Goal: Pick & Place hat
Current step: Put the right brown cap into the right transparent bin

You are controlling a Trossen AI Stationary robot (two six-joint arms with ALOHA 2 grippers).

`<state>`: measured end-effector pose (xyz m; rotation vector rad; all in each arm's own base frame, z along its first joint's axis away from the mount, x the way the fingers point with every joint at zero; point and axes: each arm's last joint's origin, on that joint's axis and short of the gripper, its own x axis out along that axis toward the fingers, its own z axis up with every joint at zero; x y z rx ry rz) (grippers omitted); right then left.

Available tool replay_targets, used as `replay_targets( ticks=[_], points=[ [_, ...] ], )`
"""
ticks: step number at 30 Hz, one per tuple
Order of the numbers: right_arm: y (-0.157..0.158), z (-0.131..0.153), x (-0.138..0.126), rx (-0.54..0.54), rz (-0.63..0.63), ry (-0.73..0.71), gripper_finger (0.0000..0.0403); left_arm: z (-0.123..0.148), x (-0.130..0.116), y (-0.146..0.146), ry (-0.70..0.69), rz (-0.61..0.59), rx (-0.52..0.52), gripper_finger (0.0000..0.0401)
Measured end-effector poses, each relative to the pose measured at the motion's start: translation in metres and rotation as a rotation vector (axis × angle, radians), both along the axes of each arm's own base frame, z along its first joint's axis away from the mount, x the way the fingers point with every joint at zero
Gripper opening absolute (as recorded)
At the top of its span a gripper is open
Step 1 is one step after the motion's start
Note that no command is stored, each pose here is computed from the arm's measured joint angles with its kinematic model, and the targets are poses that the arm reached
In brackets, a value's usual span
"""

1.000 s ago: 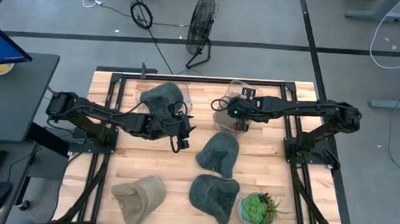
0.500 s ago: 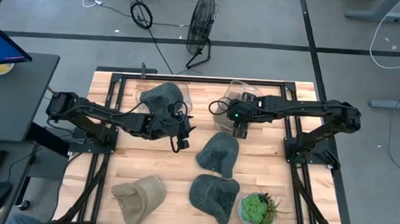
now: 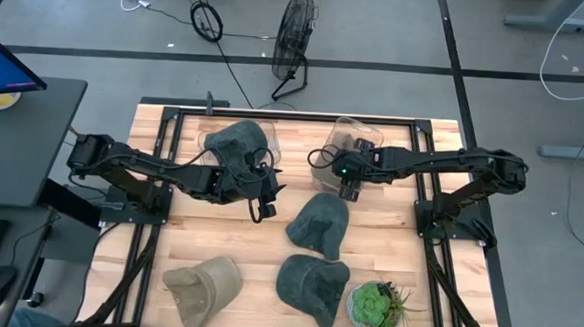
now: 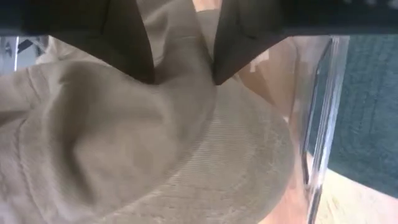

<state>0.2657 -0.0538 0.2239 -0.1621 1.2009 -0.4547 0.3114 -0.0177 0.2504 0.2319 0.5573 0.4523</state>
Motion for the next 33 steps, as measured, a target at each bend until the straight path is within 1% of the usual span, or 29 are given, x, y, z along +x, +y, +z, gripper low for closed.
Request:
replay_targets(
  ticks=[2, 5, 6, 11, 14, 17, 20, 26, 30, 33],
  points=[
    [0.001, 0.001, 0.0, 0.003, 0.024, 0.011, 0.0113, 0.0, 0.0, 0.0, 0.0, 0.0, 0.0, 0.0192],
    [0.002, 0.007, -0.001, 0.002, 0.042, 0.044, 0.003, 0.0, 0.0, 0.0, 0.0, 0.0, 0.0, 0.0192],
    [0.002, 0.009, -0.001, 0.006, 0.045, 0.058, 0.0016, 0.0, 0.0, 0.0, 0.0, 0.0, 0.0, 0.0192],
    [0.004, 0.038, -0.003, 0.003, 0.075, 0.135, 0.0023, 0.0, 0.0, 0.0, 0.0, 0.0, 0.0, 0.0192],
    [0.004, 0.058, -0.004, -0.001, 0.125, 0.161, 0.0009, 0.0, 0.0, 0.0, 0.0, 0.0, 0.0, 0.0192],
    [0.001, 0.066, -0.004, 0.053, 0.139, 0.149, 0.0008, 0.0, 0.0, 0.0, 0.0, 0.0, 0.0, 0.0192],
    [-0.003, 0.063, -0.006, 0.12, 0.144, 0.149, 0.0009, 0.0, 0.0, 0.0, -0.001, 0.0, -0.001, 0.0192],
    [-0.009, 0.037, -0.015, 0.166, 0.161, 0.227, 0.0005, 0.0, 0.0, 0.0, -0.001, 0.0, 0.0, 0.0192],
    [-0.014, 0.023, -0.015, 0.16, 0.172, 0.208, 0.0006, 0.0, 0.0, 0.0, -0.001, 0.0, 0.0, 0.0192],
    [-0.016, 0.016, -0.012, 0.146, 0.231, 0.18, 0.0007, 0.0, 0.0, 0.0, -0.001, 0.0, 0.0, 0.0192]
  ],
)
